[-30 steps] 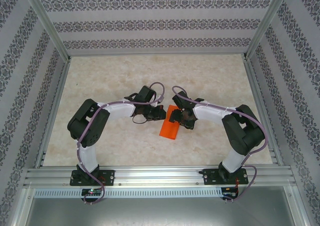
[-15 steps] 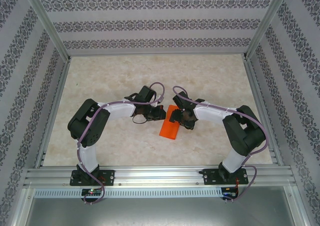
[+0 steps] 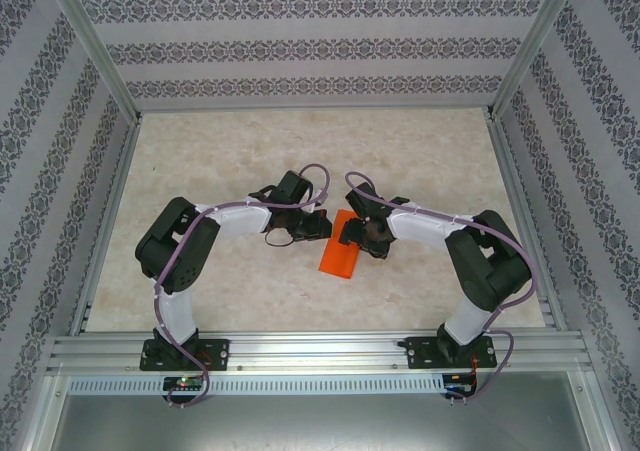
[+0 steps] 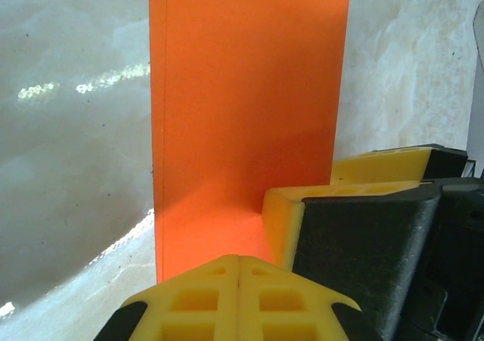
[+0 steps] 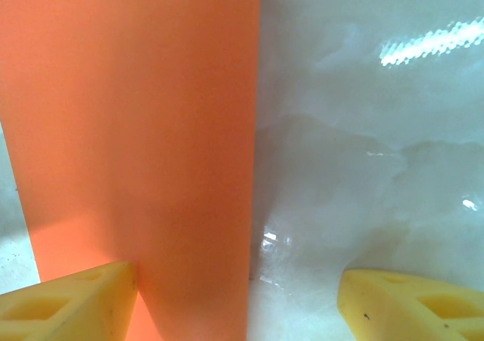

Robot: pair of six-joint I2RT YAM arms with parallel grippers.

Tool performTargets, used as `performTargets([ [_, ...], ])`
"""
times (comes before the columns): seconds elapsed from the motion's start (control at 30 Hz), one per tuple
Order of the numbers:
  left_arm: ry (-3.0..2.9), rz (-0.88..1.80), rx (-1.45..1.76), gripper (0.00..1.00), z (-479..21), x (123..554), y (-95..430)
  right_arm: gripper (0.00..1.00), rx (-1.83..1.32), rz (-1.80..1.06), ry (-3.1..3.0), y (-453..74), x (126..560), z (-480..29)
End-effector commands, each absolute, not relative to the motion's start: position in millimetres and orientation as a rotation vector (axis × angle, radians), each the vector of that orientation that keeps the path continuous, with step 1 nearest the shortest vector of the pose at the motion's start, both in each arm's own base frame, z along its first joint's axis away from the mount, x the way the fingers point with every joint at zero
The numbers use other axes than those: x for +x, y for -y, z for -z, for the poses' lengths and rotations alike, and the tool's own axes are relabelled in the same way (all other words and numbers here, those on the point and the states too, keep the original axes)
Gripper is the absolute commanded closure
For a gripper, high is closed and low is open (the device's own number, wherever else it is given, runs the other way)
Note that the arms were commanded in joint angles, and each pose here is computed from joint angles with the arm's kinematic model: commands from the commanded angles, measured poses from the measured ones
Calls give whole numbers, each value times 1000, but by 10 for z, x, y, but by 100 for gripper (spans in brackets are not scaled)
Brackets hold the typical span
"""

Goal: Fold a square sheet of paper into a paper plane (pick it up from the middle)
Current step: Hold the square sheet of paper at the center of the table.

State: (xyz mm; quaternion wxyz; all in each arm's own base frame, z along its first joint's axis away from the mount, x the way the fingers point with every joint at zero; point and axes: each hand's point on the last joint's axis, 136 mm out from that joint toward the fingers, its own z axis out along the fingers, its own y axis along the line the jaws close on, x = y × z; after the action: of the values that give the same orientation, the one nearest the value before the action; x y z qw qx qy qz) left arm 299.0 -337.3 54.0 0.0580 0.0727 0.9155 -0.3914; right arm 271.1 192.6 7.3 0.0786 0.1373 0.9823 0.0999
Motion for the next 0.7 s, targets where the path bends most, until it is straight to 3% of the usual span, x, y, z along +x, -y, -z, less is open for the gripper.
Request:
performTargets([
  [0.0, -2768, 1187, 255, 100, -595, 2967, 3452, 25, 365, -226, -3060, -1858, 2456, 431],
  [0.67, -2778, 1183, 258, 100, -584, 2983, 3490, 25, 399, -195, -3053, -1819, 2453, 451],
])
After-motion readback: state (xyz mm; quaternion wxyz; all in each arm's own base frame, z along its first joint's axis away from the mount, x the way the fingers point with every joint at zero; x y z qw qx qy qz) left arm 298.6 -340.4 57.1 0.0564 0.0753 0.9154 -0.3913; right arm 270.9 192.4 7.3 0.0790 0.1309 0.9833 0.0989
